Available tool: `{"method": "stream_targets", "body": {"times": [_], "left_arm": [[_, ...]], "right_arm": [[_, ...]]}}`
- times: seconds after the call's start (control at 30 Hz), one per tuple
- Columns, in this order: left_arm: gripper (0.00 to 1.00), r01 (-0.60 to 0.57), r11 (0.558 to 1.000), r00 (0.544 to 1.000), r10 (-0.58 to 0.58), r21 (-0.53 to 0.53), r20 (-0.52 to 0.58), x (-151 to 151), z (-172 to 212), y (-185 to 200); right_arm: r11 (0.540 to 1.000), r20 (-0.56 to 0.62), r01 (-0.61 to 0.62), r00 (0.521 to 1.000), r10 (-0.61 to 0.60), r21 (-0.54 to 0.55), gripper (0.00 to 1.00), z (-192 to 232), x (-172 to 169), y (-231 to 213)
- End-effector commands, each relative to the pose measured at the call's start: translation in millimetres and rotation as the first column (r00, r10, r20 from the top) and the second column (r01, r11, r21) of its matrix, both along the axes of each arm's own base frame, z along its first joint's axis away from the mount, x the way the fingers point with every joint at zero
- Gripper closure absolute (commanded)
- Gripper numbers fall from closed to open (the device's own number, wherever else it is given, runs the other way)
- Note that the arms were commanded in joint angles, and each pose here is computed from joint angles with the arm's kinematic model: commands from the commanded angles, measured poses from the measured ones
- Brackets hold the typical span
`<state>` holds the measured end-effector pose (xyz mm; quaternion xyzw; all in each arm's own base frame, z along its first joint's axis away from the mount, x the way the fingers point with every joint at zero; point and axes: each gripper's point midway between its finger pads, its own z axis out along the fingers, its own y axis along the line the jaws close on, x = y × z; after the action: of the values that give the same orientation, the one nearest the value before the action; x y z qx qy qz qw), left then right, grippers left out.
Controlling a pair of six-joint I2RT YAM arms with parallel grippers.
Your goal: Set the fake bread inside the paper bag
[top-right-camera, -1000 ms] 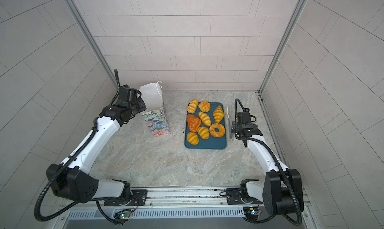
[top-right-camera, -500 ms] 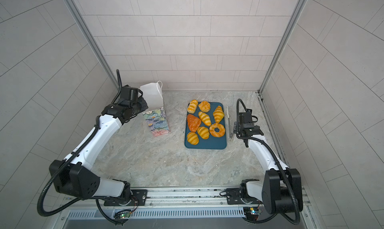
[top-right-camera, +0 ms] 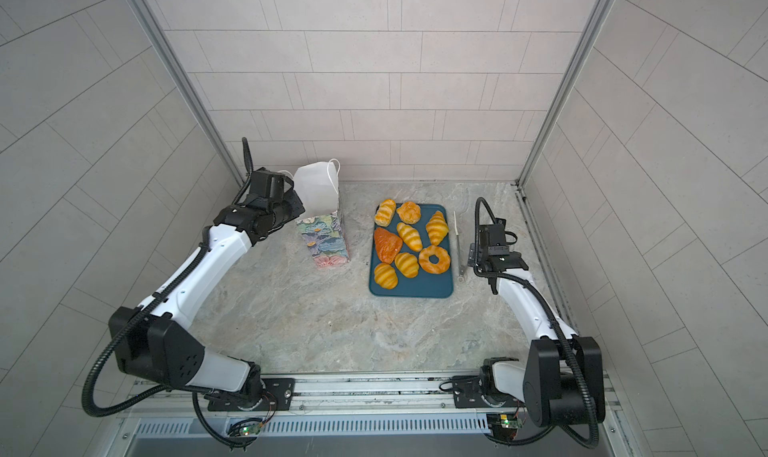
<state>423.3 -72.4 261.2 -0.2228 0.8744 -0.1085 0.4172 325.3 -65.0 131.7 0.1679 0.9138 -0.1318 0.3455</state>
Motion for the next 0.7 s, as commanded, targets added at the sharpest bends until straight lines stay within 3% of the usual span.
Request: {"method": "stream_targets", "body": {"times": [0.0, 0.27, 0.43, 0.53, 0.67], "left_arm": [[0.98, -0.016, 0.999, 0.999, 0.017, -0.037, 0.050, 8.6, 14.4, -5.3], [0.97, -0.007, 0.999, 0.998, 0.010, -0.053, 0.066, 16.8, 16.1, -15.3], [0.89, -0.017, 0.999, 0.997, 0.020, -0.039, 0.073, 12.5, 18.7, -10.7], [0.80, -0.020, 0.999, 0.997, 0.023, -0.035, 0.077, 8.2, 19.7, -8.5], [0.56, -0.017, 1.000, 0.996, 0.019, -0.020, 0.092, 1.2, 24.4, -5.2]], "right_arm": [[0.999, -0.001, 0.034, 0.999, -0.034, 0.005, 0.05, 2.5, -4.0, -5.1], [0.998, -0.031, 0.047, 0.998, -0.046, 0.034, 0.08, -6.7, -5.7, -4.4], [0.995, -0.086, 0.085, 0.993, -0.081, 0.053, 0.14, -17.0, -5.4, -6.4], [0.991, -0.105, 0.110, 0.989, -0.102, 0.074, 0.19, -24.5, -1.2, -6.7], [0.987, -0.102, 0.124, 0.988, -0.114, 0.103, 0.24, -31.4, 9.9, -4.5]]}}
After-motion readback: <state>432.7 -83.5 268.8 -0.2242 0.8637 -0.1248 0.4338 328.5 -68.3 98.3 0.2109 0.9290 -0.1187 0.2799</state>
